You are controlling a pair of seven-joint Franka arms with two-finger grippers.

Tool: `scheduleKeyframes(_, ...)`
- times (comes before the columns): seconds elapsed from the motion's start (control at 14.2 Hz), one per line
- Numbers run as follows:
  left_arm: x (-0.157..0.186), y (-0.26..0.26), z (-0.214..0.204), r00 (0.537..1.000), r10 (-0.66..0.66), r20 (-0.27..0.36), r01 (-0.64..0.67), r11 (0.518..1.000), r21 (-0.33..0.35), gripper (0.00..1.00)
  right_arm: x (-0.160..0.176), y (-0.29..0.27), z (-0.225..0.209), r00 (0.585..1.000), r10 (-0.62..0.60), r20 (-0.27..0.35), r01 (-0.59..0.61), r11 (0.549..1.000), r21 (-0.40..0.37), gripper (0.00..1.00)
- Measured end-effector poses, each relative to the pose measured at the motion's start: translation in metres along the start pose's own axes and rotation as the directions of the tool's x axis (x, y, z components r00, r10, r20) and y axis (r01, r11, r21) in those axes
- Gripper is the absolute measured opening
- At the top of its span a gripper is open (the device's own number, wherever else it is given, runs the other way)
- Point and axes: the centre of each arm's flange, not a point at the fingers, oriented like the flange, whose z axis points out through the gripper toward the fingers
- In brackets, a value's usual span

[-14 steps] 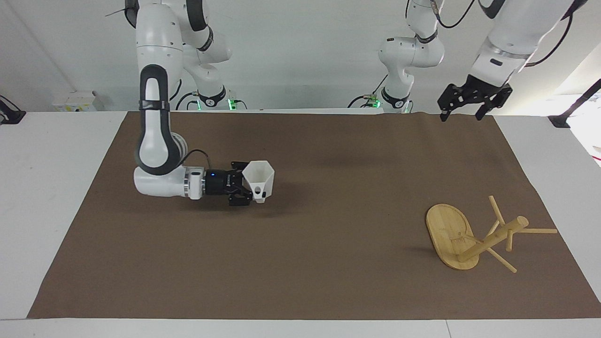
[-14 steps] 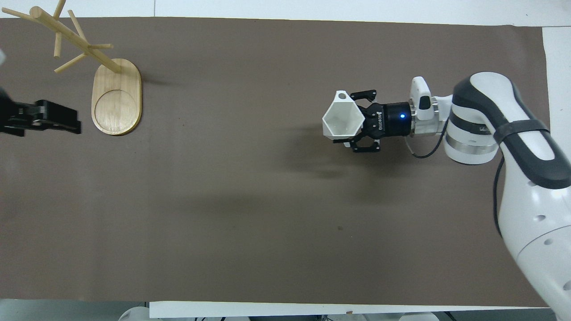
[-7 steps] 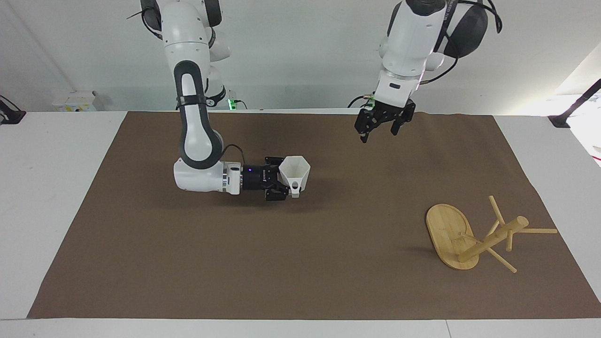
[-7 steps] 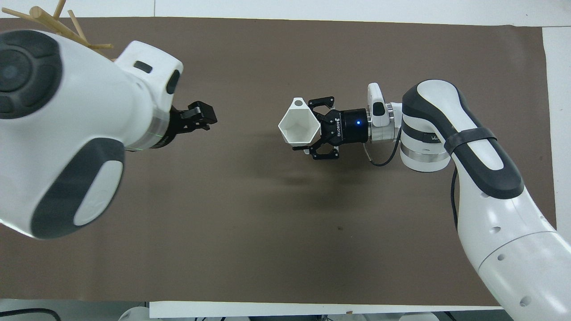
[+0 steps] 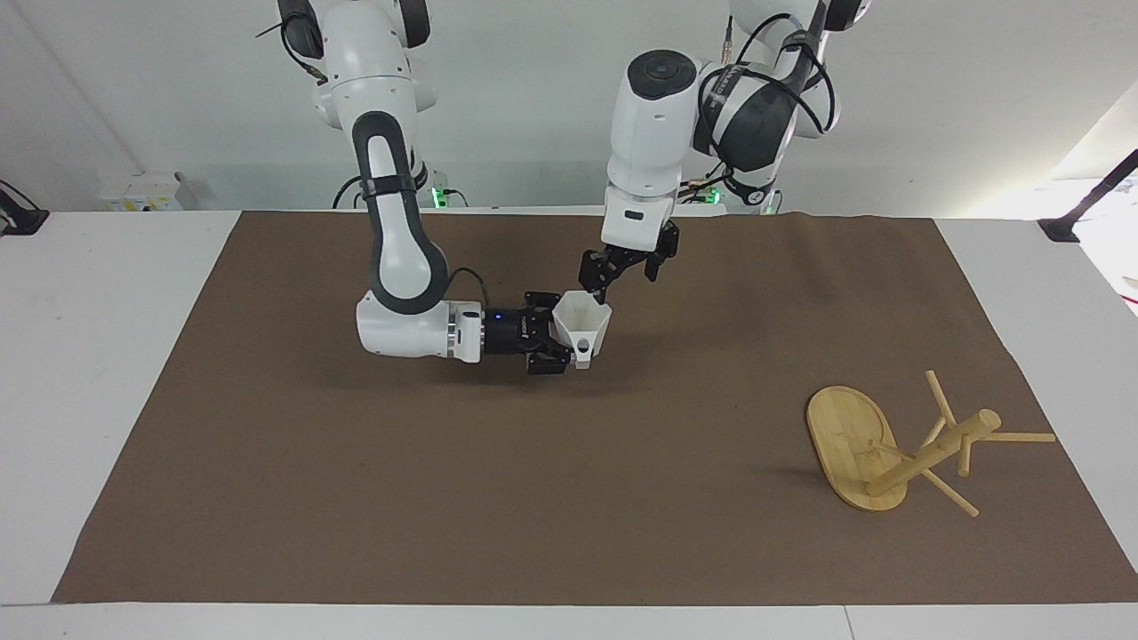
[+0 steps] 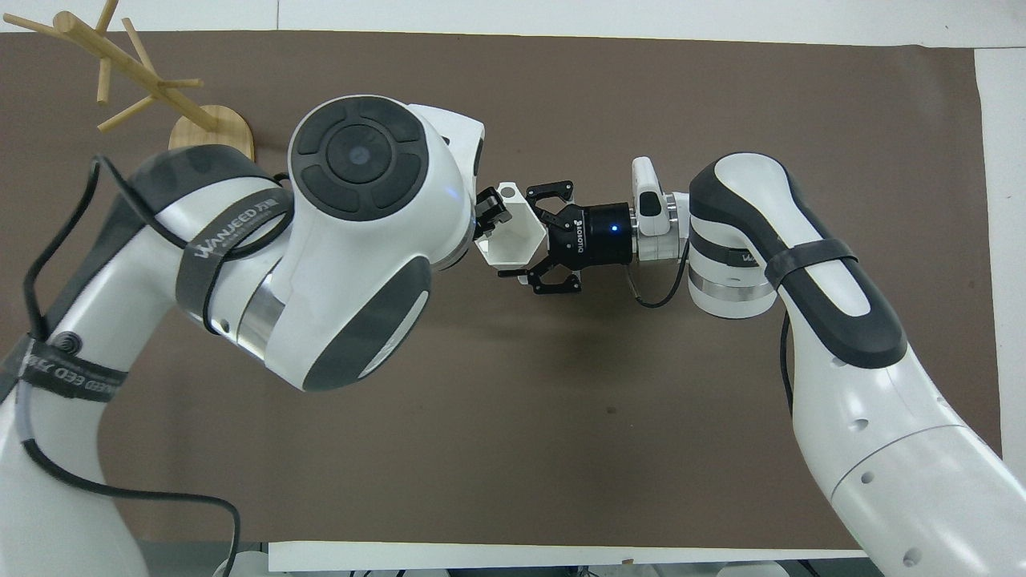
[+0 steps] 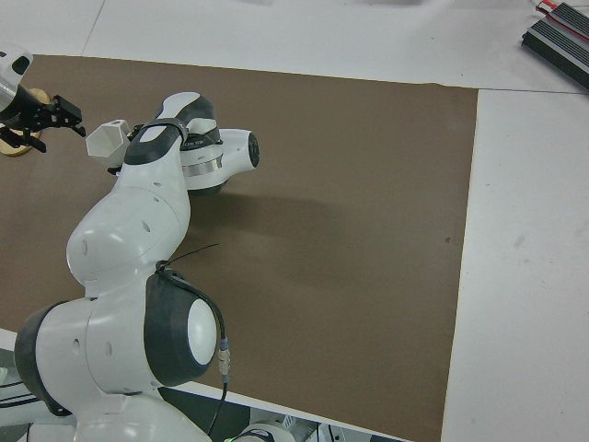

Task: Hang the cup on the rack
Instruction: 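Carry the cup with the right gripper while the left gripper reaches it, then close the left gripper on the white cup held by the right gripper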

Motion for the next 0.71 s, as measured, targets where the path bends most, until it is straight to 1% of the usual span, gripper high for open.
scheduleKeyframes(0.14, -0.006, 0.006, 0.004, 1.0, 0.001, -0.001, -0.001, 1.0, -0.004, 0.96, -0.001, 0.003, -0.002, 1.0, -0.002, 0.018, 0.002, 1.0, -0.019, 0.78)
scheduleKeyframes(0.21, -0.005, 0.006, 0.005, 1.0, 0.001, -0.001, -0.001, 1.0, -0.003, 0.87, -0.001, 0.004, -0.003, 1.0, -0.002, 0.024, 0.003, 1.0, -0.027, 0.78)
scheduleKeyframes(0.28, -0.004, 0.007, 0.007, 1.0, 0.0, -0.002, 0.0, 1.0, -0.006, 0.86, -0.001, 0.004, -0.004, 1.0, -0.002, 0.027, 0.003, 0.999, -0.033, 0.78)
scheduleKeyframes(0.42, -0.004, 0.008, 0.012, 1.0, -0.001, -0.006, 0.001, 1.0, -0.014, 0.78, -0.002, 0.005, -0.005, 0.999, -0.001, 0.033, 0.002, 0.999, -0.043, 0.78)
scheduleKeyframes(0.57, -0.002, 0.01, 0.017, 1.0, -0.001, -0.012, 0.001, 1.0, -0.029, 0.78, -0.002, 0.004, -0.002, 0.999, -0.001, 0.032, 0.003, 0.999, -0.039, 0.78)
scheduleKeyframes(0.71, 0.0, 0.014, 0.031, 1.0, -0.003, -0.011, 0.002, 1.0, -0.025, 0.76, -0.001, 0.003, 0.001, 0.999, -0.002, 0.036, 0.004, 0.999, -0.038, 0.78)
